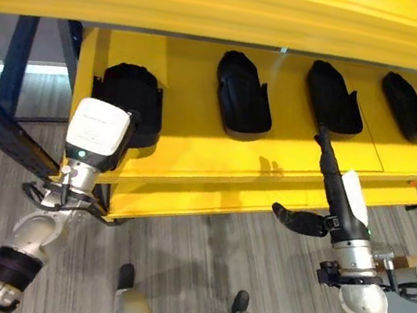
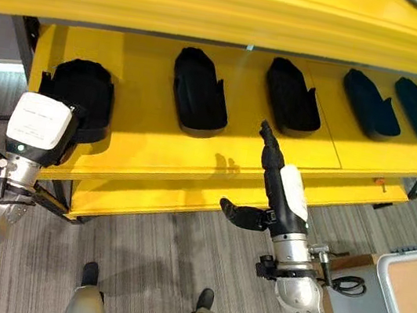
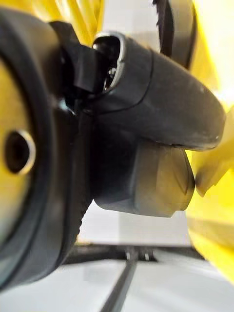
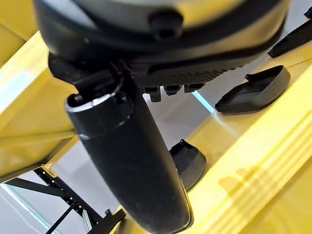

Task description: Move parts from the plastic box to the shelf.

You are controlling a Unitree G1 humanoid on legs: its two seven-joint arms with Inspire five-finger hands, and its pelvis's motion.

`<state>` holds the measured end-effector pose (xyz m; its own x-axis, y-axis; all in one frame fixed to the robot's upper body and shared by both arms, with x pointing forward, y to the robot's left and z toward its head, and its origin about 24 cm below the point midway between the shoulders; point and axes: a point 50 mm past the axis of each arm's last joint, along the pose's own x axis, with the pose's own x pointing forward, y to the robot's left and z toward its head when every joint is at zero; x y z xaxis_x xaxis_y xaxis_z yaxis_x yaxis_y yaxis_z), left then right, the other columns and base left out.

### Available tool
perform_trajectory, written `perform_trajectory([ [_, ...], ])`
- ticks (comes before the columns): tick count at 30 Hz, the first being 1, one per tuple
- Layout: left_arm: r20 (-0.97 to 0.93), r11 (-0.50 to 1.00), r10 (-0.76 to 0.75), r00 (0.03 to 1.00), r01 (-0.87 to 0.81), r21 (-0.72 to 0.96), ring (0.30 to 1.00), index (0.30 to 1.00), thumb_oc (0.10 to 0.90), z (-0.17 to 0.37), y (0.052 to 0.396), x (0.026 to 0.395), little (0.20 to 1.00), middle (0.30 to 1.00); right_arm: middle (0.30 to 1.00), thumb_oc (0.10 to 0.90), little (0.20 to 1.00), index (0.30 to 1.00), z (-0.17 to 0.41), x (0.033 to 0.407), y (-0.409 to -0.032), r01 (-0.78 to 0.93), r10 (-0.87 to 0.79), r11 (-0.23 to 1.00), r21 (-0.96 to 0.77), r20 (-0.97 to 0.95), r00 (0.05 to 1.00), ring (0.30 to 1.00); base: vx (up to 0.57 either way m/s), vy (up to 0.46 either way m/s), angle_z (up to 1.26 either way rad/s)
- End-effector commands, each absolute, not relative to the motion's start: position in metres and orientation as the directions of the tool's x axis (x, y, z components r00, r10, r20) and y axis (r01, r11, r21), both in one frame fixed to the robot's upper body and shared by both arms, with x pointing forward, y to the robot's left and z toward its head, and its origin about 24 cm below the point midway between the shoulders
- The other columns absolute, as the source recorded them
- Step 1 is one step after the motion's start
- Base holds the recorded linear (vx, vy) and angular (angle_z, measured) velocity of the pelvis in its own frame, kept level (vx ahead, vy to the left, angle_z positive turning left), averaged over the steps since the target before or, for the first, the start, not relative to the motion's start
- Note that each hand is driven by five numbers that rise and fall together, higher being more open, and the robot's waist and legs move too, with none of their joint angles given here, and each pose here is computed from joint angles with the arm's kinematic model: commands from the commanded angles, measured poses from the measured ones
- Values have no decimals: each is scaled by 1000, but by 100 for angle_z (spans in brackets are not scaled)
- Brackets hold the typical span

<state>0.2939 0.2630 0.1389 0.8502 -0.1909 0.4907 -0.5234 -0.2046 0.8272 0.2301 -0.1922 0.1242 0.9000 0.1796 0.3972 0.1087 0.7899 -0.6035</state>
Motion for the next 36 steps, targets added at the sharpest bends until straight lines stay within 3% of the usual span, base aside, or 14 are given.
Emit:
perform_trajectory([
  [1,570,-230,-268,777,-626,745,300,300,400,168,258,300,300,300,1000,900,1000,1000,169,230,-190,209,206,817,-537,612,764,1000,-17,1,-14],
  [13,474,-281,-313,823,-557,781,300,300,400,152,249,313,300,300,1000,900,1000,1000,169,230,-189,203,219,819,-537,618,755,1000,0,0,0],
  [21,480,-285,-166,861,-508,813,300,300,400,142,272,313,300,300,1000,900,1000,1000,169,230,-188,202,219,817,-540,615,758,1000,5,-2,-1],
  [36,535,-304,77,841,-492,816,300,300,400,145,318,305,300,300,1000,900,1000,1000,170,230,-187,181,233,824,-537,612,756,1000,1,-1,-1],
])
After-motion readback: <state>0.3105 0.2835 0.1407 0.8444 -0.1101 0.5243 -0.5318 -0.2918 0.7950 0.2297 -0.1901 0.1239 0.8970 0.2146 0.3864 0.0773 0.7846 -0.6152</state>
